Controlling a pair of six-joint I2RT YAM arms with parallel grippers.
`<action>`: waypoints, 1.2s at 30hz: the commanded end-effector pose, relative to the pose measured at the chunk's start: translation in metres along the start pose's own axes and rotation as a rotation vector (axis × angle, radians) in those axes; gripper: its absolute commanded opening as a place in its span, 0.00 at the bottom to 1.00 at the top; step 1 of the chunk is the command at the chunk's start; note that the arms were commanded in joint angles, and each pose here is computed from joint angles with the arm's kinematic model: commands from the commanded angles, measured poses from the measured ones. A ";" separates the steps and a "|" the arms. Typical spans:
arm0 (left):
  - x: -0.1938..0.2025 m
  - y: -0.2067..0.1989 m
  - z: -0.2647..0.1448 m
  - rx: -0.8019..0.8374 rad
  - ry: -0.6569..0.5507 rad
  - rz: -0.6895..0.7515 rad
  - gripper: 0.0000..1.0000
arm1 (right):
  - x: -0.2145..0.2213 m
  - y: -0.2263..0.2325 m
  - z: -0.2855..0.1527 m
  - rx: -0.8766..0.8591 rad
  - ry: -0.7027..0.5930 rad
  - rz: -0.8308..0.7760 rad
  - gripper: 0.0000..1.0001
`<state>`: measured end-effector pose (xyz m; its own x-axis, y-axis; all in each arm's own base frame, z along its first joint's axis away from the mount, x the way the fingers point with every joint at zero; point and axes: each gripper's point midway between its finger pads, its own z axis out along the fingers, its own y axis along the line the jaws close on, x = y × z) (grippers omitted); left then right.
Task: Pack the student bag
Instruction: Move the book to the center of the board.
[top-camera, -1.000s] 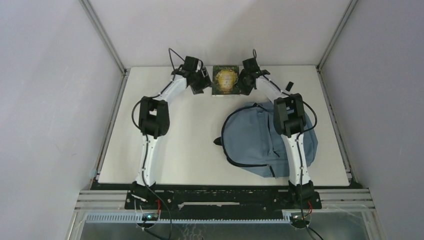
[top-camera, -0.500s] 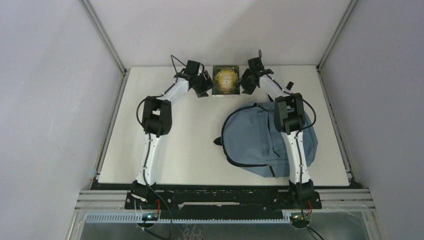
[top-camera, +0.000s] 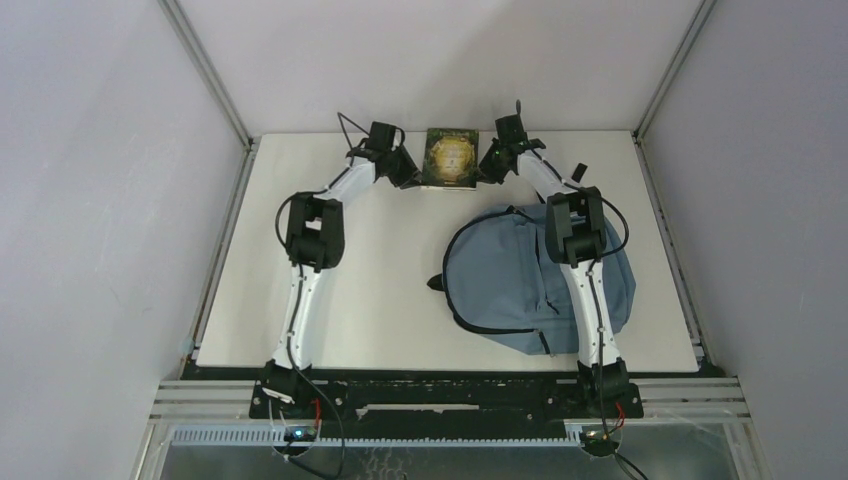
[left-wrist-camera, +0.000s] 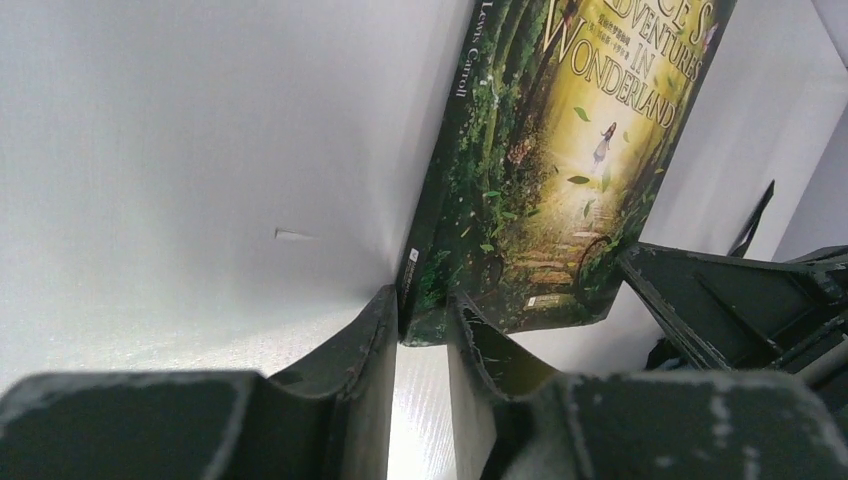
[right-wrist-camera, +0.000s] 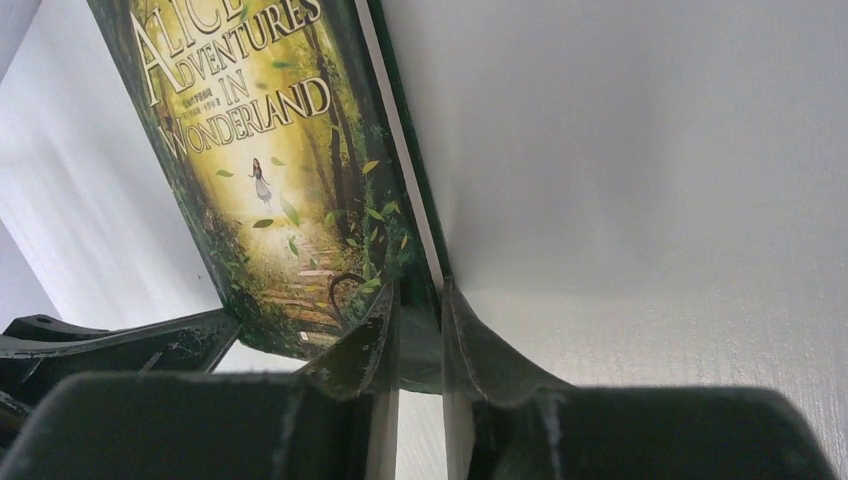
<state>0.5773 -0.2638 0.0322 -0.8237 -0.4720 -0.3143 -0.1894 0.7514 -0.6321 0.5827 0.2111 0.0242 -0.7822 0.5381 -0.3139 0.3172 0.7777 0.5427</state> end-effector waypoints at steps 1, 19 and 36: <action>0.015 -0.019 0.000 0.060 0.039 0.022 0.27 | 0.034 0.027 -0.004 -0.077 0.084 -0.032 0.19; 0.080 0.080 -0.116 -0.270 0.122 0.250 0.26 | 0.170 0.023 -0.076 -0.113 0.303 -0.194 0.09; 0.061 0.134 -0.219 -0.595 -0.052 0.344 0.33 | 0.347 0.104 -0.147 -0.308 0.527 -0.414 0.10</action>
<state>0.3623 -0.1007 0.0341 -0.9191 -0.2011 -0.3388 -0.2005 0.9790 -0.0370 0.2907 0.3973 0.0268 -0.9947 -0.0082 -0.1026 -0.0674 0.8056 0.5886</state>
